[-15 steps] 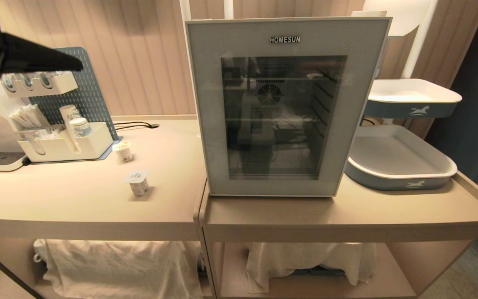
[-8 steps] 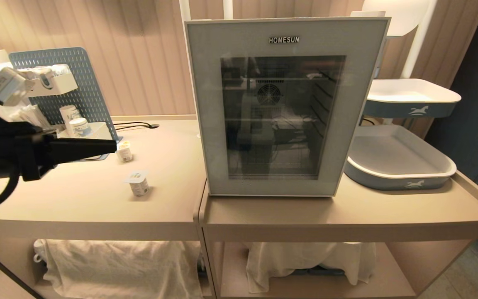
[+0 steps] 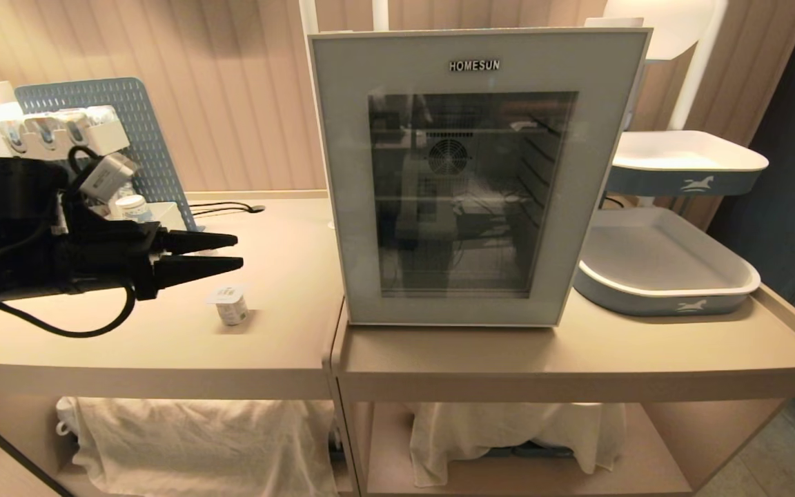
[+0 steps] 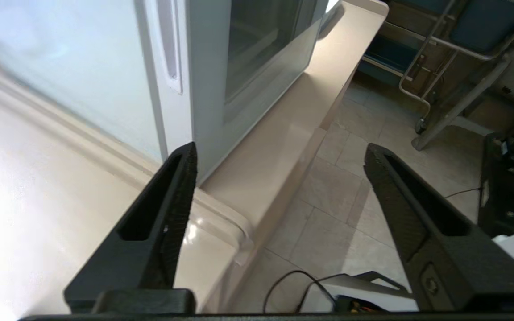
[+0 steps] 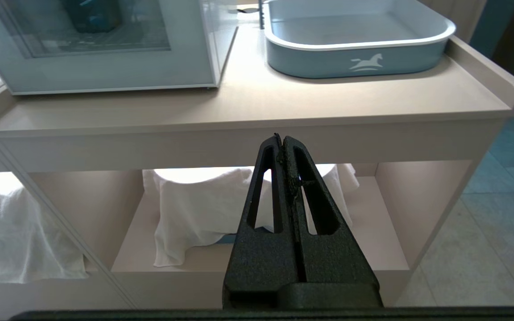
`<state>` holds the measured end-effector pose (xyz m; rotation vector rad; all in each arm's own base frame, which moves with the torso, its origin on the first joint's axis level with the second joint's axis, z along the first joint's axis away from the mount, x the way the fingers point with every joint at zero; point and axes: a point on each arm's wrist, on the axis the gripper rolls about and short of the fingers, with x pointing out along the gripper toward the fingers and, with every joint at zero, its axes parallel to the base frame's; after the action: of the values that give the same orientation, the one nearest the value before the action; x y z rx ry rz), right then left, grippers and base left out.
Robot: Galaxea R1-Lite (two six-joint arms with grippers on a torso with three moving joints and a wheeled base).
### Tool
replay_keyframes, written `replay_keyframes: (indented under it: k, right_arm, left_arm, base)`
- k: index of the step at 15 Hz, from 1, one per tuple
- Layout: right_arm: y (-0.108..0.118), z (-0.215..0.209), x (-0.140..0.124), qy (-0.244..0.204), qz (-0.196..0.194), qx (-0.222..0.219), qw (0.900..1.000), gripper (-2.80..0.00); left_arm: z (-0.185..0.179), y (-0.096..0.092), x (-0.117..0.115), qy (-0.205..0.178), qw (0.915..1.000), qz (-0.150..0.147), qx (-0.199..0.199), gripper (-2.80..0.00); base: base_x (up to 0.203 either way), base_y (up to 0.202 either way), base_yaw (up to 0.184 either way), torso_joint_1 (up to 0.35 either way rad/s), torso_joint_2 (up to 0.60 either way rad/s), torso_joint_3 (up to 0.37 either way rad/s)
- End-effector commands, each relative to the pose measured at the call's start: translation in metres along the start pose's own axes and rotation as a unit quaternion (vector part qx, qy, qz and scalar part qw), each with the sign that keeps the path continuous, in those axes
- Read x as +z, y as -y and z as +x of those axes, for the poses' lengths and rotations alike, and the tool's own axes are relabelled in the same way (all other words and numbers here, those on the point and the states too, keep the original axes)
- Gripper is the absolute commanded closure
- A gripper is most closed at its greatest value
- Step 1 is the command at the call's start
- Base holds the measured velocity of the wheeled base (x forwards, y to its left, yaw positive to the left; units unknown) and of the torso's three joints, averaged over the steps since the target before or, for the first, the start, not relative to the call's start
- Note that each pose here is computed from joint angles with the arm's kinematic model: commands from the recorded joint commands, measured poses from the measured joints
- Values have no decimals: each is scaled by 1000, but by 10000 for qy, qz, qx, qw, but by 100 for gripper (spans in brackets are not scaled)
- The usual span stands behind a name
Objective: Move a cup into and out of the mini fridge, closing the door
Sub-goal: Open the freezer door
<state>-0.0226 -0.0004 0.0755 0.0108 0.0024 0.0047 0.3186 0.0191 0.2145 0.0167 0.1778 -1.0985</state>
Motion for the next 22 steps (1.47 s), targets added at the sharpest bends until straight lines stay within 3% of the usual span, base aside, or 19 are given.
replay_keyframes:
  k: [1,3,6,9,13,22]
  right_arm:
    - [0,0,0,-4,-1,2,10000,0]
    - [0,0,0,-4,-1,0,10000,0]
    - [0,0,0,-4,-1,7,10000,0]
    - [0,0,0,-6,5,0,10000,0]
    - [0,0,0,-11,13,6,10000,0]
    - [0,0,-1,-18,10,7,10000,0]
  left_arm:
    - [24,-22,-22,-8,9998,20,-194,-280]
    - [42,-29,-29,77,9992,249,-310,-280]
    - [56,-25,-30,53,9989,148,-434,-280]
    - [85,-22,-24,149,9980,570,-247,-280]
    - [111,-26,-23,460,9961,740,-114,-280]
    - [119,-28,-29,508,9964,343,-583,-280]
  base:
    - [0,0,0,0,0,0]
    - [0,0,0,0,0,0]
    - [0,0,0,0,0,0]
    - [0,0,0,0,0,0]
    - [0,0,0,0,0,0]
    - [0,0,0,0,0,0]
